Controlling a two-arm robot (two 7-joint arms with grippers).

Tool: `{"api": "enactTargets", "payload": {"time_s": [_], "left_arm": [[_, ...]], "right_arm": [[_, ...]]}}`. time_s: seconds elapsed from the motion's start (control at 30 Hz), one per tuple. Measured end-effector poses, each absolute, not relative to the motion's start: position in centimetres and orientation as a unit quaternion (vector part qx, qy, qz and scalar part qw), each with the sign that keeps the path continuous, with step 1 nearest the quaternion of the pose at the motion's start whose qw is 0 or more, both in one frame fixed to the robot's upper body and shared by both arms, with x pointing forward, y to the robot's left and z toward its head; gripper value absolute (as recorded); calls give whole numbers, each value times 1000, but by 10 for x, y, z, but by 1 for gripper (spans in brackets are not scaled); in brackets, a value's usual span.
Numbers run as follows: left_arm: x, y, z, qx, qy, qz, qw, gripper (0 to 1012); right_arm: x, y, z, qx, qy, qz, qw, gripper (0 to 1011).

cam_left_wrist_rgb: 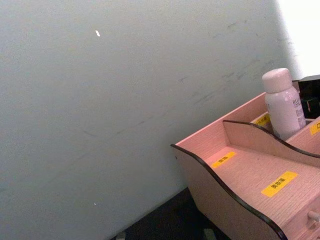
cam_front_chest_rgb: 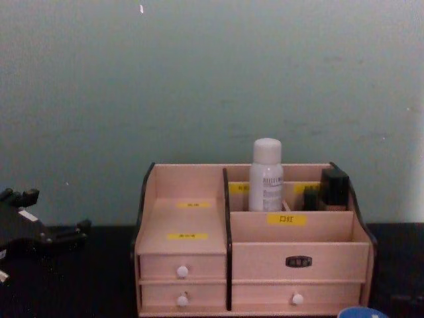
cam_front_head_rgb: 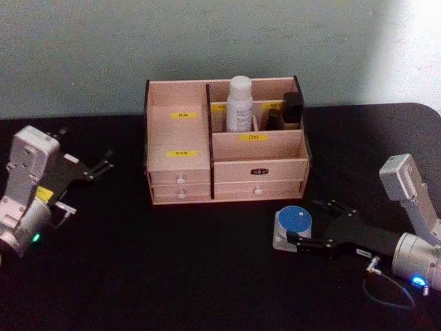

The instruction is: Pick up the facial cleanser and watermelon frost from the table and place them into the tiered storage box.

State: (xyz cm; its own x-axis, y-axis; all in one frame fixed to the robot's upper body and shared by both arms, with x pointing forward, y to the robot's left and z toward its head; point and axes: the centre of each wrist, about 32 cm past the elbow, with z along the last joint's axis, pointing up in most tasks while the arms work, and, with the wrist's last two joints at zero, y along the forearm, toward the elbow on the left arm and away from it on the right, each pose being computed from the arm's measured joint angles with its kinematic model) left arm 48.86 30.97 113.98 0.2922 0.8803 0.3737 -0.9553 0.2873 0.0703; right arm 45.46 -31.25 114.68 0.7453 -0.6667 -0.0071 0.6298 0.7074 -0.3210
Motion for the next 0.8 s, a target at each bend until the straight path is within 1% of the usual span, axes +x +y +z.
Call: {"api": "enactTargets", "payload": {"time_s": [0.8], "left_arm": [[489,310,1140,141,-132,580,791,1001]], "right_arm": [[459,-312,1138,-160,63,-353,920,1003]]}}
